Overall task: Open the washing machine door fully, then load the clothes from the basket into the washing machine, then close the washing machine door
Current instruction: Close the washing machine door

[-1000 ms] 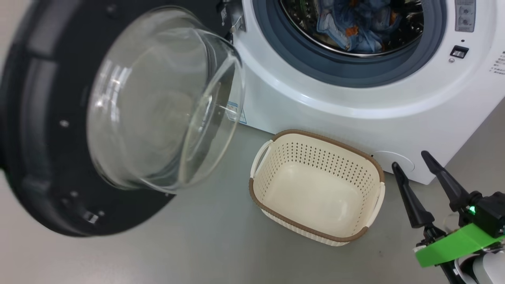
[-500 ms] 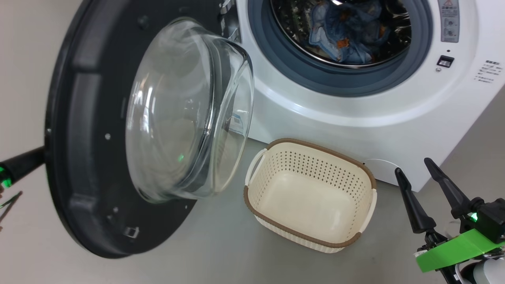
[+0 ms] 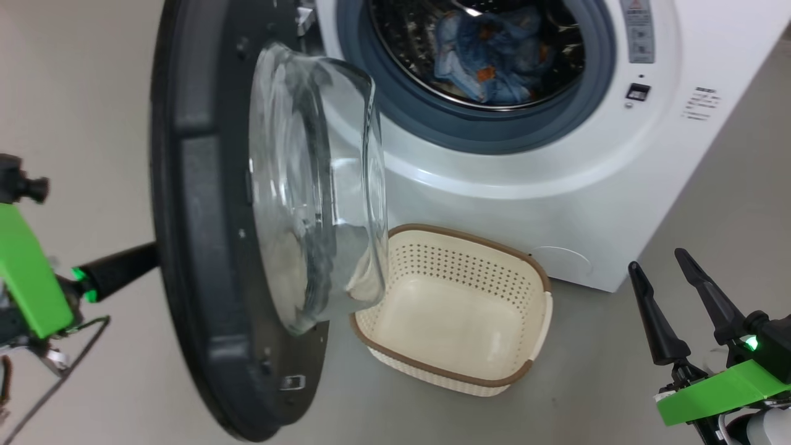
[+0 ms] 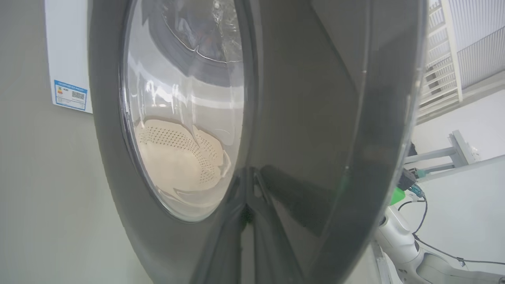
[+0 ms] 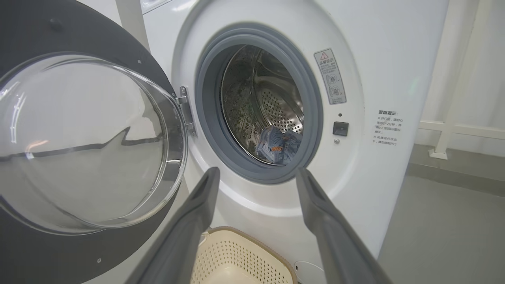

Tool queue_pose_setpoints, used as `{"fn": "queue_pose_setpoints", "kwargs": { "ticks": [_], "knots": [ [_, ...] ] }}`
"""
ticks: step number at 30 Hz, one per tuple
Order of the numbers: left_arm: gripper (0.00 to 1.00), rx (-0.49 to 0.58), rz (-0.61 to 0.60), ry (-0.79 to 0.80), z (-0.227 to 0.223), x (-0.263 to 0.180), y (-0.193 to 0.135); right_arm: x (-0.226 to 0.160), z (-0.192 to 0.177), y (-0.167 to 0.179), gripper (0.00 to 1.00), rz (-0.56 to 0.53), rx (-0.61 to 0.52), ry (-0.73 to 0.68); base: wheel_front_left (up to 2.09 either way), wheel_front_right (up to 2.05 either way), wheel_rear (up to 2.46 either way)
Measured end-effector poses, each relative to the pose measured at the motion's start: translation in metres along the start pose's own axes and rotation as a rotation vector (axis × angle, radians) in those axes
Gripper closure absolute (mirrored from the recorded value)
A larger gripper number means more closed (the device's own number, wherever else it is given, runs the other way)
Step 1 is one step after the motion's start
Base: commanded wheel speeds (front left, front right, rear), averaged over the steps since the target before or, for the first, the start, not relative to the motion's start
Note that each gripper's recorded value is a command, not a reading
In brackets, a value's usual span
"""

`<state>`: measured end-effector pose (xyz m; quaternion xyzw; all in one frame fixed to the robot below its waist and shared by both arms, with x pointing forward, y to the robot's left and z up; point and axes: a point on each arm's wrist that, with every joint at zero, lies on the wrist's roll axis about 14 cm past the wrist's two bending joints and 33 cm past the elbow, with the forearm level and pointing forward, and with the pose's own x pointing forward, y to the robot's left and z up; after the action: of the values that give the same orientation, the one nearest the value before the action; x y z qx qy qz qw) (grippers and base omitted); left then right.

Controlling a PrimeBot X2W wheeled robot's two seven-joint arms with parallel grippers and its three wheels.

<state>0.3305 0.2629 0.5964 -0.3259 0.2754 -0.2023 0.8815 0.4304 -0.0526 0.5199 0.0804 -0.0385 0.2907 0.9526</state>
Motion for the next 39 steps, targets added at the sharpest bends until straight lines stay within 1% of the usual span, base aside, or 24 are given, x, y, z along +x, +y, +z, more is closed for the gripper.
{"fn": "queue_pose_setpoints", "kwargs": {
  "ticks": [6, 20, 28, 39],
  "knots": [
    [1.0, 0.022, -0.068, 0.046, -0.006, 0.027, -0.017, -0.013, 0.008, -0.018, 0.0, -0.066, -0.011, -0.017, 0.0, 0.0, 0.0],
    [1.0, 0.072, -0.149, 0.112, -0.008, 0.085, -0.04, -0.051, 0.019, -0.053, 0.0, -0.213, -0.028, -0.039, 0.0, 0.0, 0.0],
    [1.0, 0.093, -0.221, 0.138, -0.01, 0.121, -0.061, -0.078, 0.025, -0.073, 0.0, -0.307, -0.04, -0.049, 0.0, 0.0, 0.0],
    [1.0, 0.091, -0.261, 0.16, -0.009, 0.158, -0.073, -0.111, 0.032, -0.094, 0.0, -0.414, -0.055, -0.057, 0.0, 0.0, 0.0]
  ]
}}
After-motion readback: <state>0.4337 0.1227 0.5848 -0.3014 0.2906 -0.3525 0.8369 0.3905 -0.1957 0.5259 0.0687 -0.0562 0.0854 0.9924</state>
